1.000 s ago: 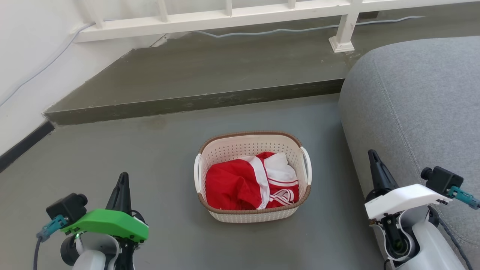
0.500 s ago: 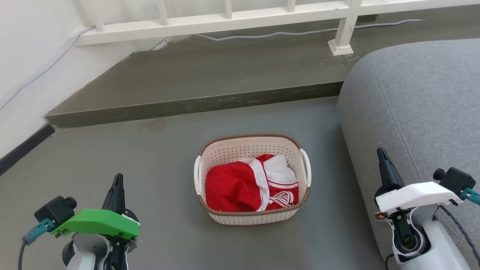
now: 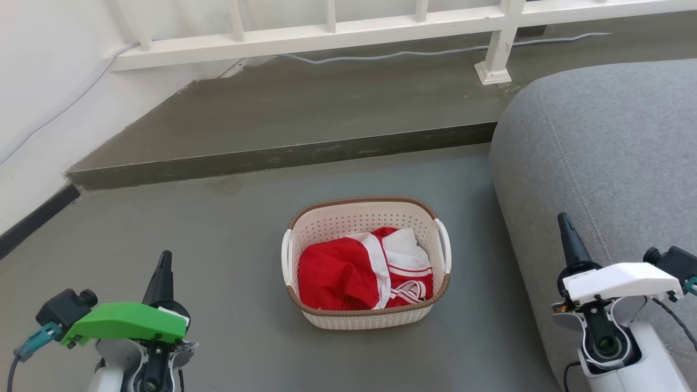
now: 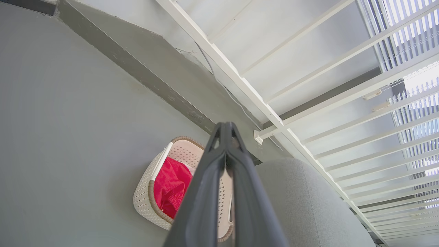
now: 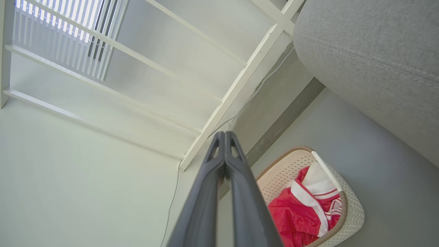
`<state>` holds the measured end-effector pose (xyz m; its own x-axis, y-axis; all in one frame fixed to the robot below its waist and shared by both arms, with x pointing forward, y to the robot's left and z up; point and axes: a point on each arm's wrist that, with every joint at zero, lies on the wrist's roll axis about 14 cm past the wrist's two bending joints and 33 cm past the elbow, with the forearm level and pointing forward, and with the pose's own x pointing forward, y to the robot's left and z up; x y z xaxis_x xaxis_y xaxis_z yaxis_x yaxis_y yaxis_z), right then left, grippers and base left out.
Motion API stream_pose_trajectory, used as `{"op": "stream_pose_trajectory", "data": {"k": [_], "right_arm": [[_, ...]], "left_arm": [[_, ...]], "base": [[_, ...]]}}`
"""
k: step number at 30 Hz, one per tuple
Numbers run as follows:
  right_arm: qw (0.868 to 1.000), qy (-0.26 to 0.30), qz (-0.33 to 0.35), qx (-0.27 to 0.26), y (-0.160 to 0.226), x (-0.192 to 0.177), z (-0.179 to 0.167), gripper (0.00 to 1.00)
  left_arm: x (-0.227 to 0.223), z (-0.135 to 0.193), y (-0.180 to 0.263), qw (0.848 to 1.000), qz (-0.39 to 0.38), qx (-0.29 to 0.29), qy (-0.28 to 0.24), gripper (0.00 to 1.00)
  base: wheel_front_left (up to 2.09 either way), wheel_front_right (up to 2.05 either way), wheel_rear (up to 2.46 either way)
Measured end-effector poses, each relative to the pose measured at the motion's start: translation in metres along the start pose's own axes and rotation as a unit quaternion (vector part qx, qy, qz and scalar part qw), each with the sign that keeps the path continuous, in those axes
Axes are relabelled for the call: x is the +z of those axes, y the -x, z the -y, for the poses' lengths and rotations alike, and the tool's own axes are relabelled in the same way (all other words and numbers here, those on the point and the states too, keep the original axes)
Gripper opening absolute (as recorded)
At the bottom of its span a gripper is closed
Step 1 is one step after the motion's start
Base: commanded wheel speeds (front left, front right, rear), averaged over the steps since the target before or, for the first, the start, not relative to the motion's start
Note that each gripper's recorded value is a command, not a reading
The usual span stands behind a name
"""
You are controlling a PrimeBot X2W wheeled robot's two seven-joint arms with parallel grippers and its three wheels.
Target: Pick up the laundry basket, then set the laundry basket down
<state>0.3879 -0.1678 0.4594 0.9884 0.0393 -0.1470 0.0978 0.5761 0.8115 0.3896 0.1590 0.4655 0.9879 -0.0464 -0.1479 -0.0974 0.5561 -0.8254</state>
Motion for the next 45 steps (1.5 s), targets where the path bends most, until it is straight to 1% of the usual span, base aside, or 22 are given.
{"op": "stream_pose_trajectory", "data": {"k": [11,22,33,45], "right_arm": [[0.998,-0.065,0.009,-0.002,0.001,0.010,0.001,0.00],[0.992,-0.129,0.017,-0.004,0.004,0.018,0.004,0.00],[0.981,-0.193,0.024,0.000,0.007,0.025,0.005,0.00],[0.964,-0.262,0.035,0.013,0.009,0.036,0.002,0.00]], "left_arm": [[0.007,0.001,0.001,0.998,0.003,-0.003,0.060,0.00],[0.014,0.002,0.002,0.993,0.007,-0.008,0.121,0.00],[0.021,0.002,0.003,0.983,0.011,-0.017,0.183,0.00],[0.030,0.003,0.007,0.968,0.018,-0.029,0.247,0.00]], "base": [[0.00,0.00,0.00],[0.00,0.00,0.00],[0.00,0.00,0.00],[0.00,0.00,0.00]]}}
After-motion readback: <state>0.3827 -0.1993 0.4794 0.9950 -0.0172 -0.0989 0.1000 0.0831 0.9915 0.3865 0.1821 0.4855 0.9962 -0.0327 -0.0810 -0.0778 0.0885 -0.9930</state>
